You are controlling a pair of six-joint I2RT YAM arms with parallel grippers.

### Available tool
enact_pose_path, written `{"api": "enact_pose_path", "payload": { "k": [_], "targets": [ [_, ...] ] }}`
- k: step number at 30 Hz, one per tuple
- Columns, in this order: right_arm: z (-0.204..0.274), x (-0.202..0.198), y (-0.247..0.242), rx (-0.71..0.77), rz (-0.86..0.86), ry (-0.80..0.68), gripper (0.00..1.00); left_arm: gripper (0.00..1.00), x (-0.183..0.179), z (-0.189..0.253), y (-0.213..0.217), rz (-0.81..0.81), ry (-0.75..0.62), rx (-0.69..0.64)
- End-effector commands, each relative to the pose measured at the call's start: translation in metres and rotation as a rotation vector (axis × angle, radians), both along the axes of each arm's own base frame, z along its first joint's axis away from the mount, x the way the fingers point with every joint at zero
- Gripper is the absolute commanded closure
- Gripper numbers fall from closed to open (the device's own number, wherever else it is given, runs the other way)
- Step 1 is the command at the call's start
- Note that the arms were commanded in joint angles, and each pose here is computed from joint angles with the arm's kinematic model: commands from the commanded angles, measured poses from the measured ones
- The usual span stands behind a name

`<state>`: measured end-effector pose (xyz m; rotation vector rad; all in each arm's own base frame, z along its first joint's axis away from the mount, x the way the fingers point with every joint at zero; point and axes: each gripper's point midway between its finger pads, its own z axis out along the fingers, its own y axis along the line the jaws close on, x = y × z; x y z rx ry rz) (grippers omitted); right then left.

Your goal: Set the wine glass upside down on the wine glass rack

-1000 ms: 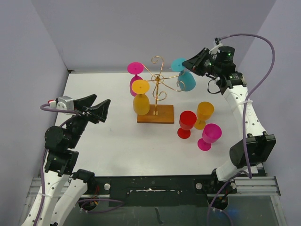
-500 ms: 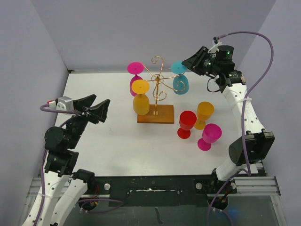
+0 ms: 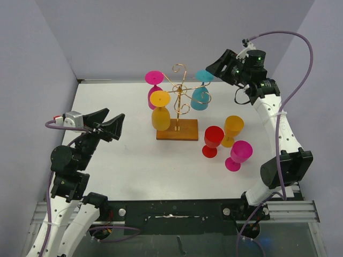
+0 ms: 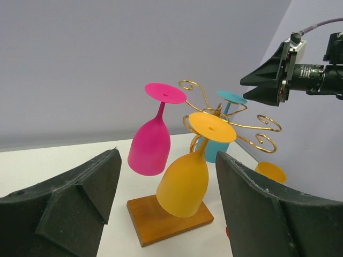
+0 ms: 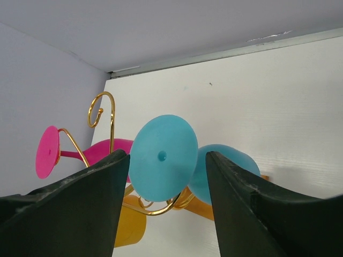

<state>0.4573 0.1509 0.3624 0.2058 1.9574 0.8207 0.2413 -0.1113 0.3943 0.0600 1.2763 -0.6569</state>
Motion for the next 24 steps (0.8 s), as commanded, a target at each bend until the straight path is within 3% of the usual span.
{"api": "enact_pose_path", "payload": {
  "k": [1, 6, 13, 18, 24],
  "targets": [
    [0.055, -0.007, -0.015, -0.029, -0.049, -0.159, 0.37, 0.30, -0.003, 0.013, 0.006, 0.028, -0.042, -0.003],
    [0.084, -0.029, -0.042, -0.030, -0.124, -0.229, 0.32, 0.30, 0.001, 0.010, 0.017, 0.095, -0.013, 0.003],
    [0.070, -0.065, -0.071, -0.071, -0.248, -0.176, 0.32, 0.29, 0.002, -0.002, 0.015, 0.083, 0.007, 0.008],
    [0.024, -0.091, -0.092, -0.154, -0.332, -0.045, 0.33, 0.29, 0.001, -0.009, 0.016, 0.089, 0.015, 0.012],
    [-0.074, -0.119, -0.107, -0.337, -0.316, 0.179, 0.38, 0.25, 0.000, -0.012, 0.016, 0.088, 0.016, 0.007]
  ]
}}
